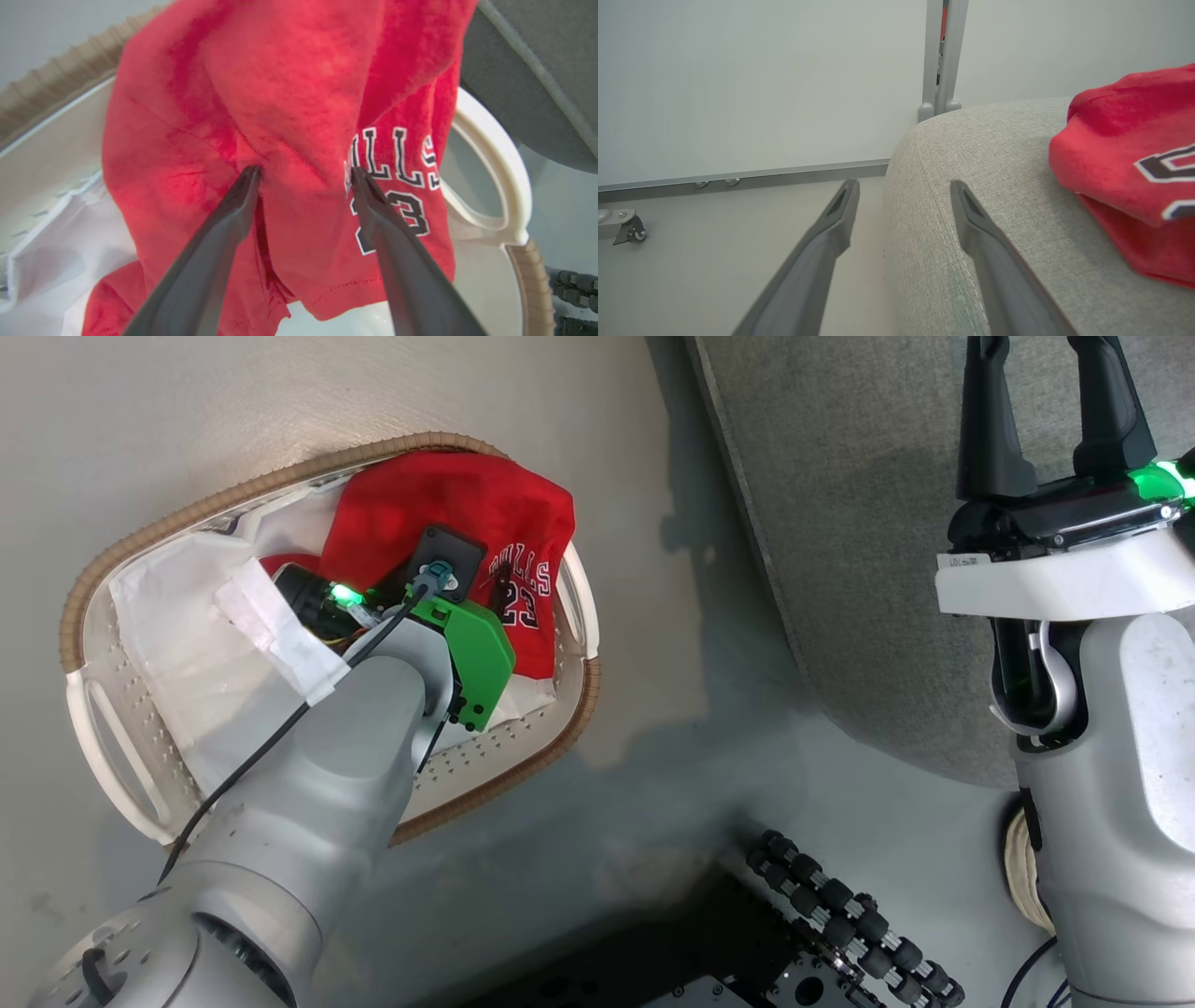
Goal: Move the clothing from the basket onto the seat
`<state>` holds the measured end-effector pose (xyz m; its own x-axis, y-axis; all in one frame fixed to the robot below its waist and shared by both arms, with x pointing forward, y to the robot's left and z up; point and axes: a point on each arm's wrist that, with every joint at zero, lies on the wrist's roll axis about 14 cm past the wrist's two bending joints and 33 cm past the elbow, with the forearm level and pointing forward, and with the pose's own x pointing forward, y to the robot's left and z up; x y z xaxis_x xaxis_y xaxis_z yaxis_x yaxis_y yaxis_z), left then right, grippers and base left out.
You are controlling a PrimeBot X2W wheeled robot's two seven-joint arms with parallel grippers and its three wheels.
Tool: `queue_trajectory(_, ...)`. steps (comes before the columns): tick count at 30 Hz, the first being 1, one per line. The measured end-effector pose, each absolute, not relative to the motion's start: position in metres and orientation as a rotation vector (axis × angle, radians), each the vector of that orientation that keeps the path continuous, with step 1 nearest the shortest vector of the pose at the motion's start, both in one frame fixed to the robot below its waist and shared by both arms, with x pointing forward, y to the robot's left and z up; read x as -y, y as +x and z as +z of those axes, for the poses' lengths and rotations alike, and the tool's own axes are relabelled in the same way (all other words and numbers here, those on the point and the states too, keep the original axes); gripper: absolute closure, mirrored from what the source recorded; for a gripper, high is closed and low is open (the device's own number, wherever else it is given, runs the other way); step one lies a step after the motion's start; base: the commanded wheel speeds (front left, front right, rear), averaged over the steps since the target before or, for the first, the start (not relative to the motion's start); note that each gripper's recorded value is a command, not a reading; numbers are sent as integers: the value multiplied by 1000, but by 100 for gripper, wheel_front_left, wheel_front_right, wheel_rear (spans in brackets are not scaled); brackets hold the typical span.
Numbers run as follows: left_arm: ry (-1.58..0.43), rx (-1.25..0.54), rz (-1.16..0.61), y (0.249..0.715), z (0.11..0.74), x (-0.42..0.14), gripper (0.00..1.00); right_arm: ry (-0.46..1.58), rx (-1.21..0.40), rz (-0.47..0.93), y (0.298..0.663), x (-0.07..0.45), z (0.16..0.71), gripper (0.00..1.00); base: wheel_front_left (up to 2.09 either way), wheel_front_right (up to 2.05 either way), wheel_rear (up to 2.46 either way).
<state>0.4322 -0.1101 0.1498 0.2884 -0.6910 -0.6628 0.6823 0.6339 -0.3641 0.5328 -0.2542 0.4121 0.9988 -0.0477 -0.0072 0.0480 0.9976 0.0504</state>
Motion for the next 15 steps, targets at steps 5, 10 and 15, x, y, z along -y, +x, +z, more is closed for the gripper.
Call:
queue_trajectory(5, 11, -917, -941, 425, 145, 110, 0, 51, -11, -49, 534, 254, 408, 0, 0, 0, 0)
queue_trajectory(10, 3, -926, -941, 425, 144, 110, 90, 52, -14, -52, 534, 255, 406, 0, 0, 0, 0)
queue_trajectory(15, -14, -903, -944, 426, 148, 112, 100, 60, -14, -58, 534, 255, 406, 0, 0, 0, 0)
